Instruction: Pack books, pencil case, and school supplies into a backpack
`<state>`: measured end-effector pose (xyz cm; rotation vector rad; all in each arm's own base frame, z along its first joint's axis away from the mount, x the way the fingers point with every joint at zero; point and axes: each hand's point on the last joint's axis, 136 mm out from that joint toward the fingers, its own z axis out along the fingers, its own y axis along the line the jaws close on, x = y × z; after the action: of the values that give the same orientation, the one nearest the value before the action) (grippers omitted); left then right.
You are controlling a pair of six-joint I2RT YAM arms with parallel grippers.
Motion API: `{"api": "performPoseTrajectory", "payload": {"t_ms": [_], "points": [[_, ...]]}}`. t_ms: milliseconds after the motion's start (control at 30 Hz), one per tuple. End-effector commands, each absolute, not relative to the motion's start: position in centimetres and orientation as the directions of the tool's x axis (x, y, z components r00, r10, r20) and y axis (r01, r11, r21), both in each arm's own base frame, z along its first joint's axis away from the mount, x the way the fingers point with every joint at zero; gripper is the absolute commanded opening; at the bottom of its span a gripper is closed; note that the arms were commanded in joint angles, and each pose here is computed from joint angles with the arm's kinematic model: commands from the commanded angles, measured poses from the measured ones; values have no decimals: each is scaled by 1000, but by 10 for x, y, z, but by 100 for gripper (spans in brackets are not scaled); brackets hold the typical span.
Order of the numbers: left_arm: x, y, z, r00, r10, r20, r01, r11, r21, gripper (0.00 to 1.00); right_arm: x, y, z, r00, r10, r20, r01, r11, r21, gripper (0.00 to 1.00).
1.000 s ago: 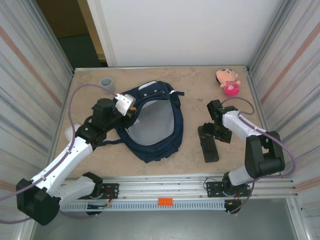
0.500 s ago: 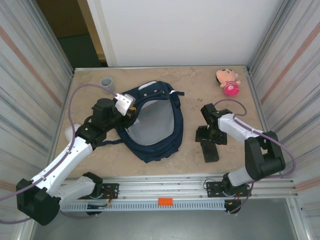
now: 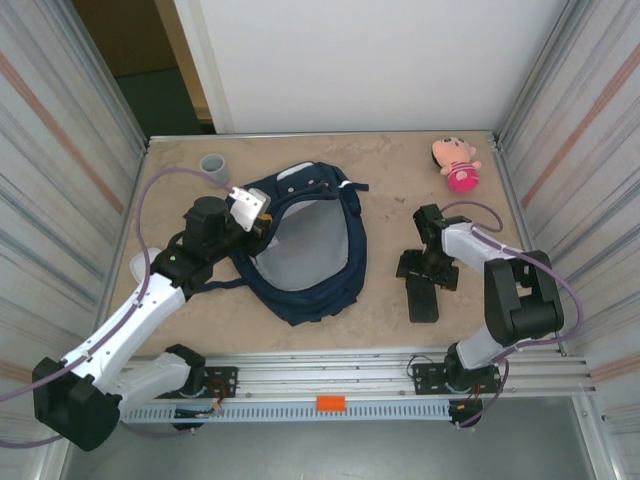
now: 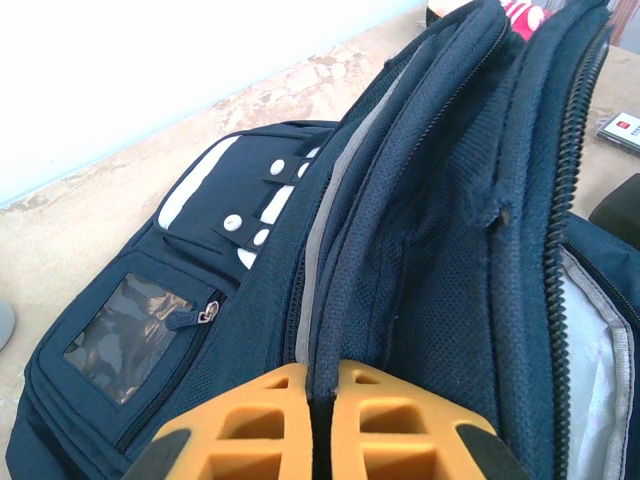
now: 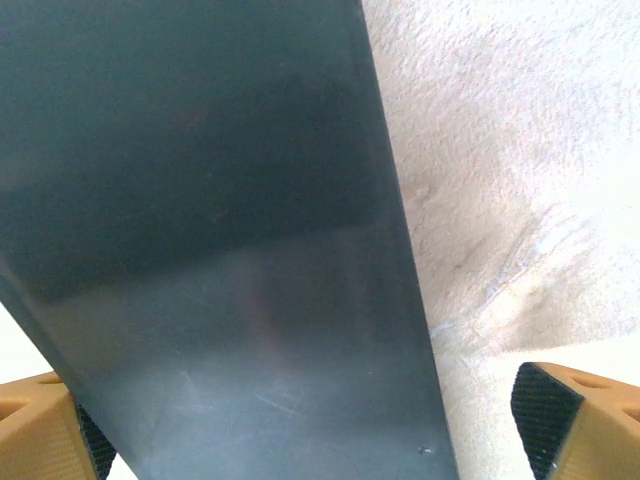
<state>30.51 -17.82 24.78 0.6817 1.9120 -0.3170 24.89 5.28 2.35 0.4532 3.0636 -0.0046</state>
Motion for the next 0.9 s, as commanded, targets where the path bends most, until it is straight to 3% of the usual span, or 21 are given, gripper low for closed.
{"api": "performPoseTrajectory", "payload": {"t_ms": [0, 333, 567, 867], "points": [[310, -170, 286, -211, 274, -938, 547, 829, 119, 0, 241, 62, 17, -955, 296, 9, 296, 954, 42, 98], [310, -172, 284, -216, 269, -939, 554, 825, 108, 0, 227, 64, 3, -952, 297, 73, 302, 950, 72, 90], [307, -169, 285, -215, 268, -939, 550, 828, 111, 0, 226, 60, 5, -944, 323, 64, 326, 944, 52, 71], [305, -171, 291, -204, 248, -947, 556, 826, 97, 0, 237, 71, 62, -945, 318, -74, 308, 943, 125, 61]]}}
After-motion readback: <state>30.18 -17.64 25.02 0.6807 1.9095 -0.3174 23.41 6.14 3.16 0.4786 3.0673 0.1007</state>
